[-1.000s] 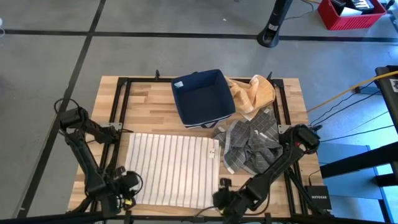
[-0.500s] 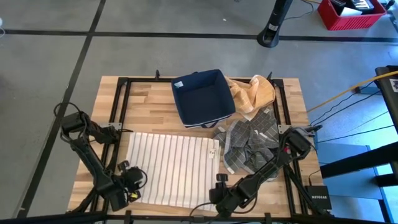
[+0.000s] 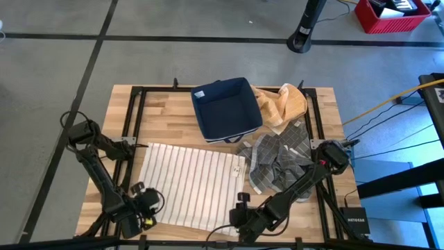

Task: Fold towel
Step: Fold the white towel

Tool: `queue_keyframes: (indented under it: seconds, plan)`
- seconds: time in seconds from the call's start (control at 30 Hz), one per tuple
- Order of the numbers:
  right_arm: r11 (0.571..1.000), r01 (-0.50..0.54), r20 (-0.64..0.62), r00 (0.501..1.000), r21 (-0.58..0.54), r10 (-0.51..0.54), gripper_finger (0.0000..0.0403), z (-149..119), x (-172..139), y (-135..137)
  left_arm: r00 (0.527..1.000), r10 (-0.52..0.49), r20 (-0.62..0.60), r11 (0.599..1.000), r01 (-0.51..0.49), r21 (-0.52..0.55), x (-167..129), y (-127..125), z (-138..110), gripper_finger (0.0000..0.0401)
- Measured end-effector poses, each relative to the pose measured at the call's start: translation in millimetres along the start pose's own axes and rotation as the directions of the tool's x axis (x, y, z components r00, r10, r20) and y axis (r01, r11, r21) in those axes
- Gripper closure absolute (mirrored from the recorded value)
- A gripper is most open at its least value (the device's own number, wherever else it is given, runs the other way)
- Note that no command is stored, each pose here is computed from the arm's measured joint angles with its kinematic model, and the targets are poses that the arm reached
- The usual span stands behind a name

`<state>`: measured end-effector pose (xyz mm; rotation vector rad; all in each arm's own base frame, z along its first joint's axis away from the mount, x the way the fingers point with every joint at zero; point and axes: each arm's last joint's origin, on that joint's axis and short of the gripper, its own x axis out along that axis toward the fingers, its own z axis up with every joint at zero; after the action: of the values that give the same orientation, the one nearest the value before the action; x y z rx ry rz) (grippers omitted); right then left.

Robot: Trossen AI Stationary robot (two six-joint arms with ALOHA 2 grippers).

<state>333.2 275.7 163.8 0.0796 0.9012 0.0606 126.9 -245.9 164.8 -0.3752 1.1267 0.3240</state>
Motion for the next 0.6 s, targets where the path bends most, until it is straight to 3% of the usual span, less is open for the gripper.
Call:
queue_keyframes:
  seconds: [0.2,0.37,0.6]
  plan:
    - [0.999,-0.054,-0.066,0.996,-0.003,0.053,0.0217,-17,31,4,0.996,-0.017,-0.091,0.998,0.022,0.06,3,-5,-28,0.0248]
    - [0.995,-0.098,-0.156,0.983,-0.016,0.094,0.0217,-25,34,6,0.993,0.028,-0.116,0.995,-0.017,0.1,8,-2,-46,0.0248]
    - [0.992,-0.12,-0.215,0.97,-0.036,0.109,0.0217,-28,21,8,0.991,0.101,-0.092,0.995,-0.101,0.009,10,4,-41,0.0248]
